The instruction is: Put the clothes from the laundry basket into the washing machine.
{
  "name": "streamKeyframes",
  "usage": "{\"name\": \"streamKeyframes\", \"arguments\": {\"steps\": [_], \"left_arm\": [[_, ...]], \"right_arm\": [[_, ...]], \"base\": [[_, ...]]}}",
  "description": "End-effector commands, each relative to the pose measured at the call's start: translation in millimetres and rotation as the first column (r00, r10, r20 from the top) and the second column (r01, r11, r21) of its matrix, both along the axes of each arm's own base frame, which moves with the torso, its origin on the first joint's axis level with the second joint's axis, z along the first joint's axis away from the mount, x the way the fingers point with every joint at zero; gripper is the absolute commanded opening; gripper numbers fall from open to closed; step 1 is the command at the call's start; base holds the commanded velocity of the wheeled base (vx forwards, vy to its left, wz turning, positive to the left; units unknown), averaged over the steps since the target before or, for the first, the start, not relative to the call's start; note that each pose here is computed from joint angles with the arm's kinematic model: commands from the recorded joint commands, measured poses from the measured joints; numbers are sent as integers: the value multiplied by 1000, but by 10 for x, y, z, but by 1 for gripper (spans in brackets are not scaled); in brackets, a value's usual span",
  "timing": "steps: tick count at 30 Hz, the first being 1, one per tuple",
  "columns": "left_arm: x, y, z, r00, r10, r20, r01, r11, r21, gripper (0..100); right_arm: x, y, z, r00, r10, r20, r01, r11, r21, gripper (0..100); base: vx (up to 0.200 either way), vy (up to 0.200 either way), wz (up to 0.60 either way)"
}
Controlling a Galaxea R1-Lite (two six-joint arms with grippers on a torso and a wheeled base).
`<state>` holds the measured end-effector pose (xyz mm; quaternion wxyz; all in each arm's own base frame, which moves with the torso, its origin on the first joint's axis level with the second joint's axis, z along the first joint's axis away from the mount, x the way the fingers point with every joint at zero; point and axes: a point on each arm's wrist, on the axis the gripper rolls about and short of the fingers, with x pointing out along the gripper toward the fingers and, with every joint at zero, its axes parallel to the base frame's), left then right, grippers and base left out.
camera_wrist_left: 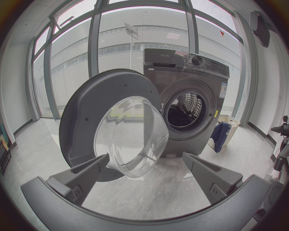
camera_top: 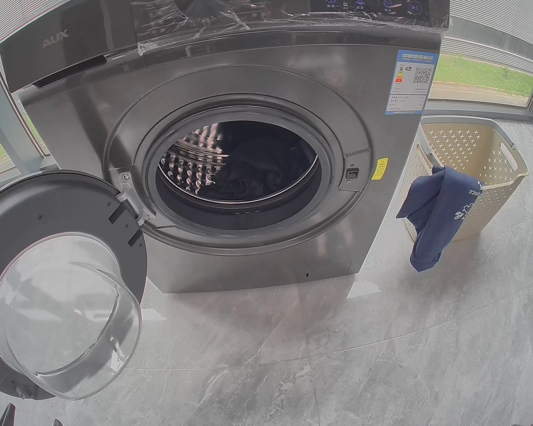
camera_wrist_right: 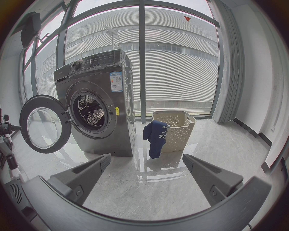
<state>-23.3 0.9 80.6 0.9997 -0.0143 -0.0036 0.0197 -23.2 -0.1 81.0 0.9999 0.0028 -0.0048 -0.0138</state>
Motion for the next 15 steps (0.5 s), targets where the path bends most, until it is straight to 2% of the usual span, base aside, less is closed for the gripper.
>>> {"name": "streamKeyframes", "arguments": {"steps": [1,15], "left_arm": [[10,0,-45,1000,0,-13,0,1000,-1,100],[10,0,-45,1000,0,-13,0,1000,-1,100]], "right_arm": [[10,0,-49,1000,-1,-13,1,1000,1,100],[10,0,-49,1000,0,-13,0,1000,-1,100]], "base": [[0,-200,0],[0,-200,0]]}}
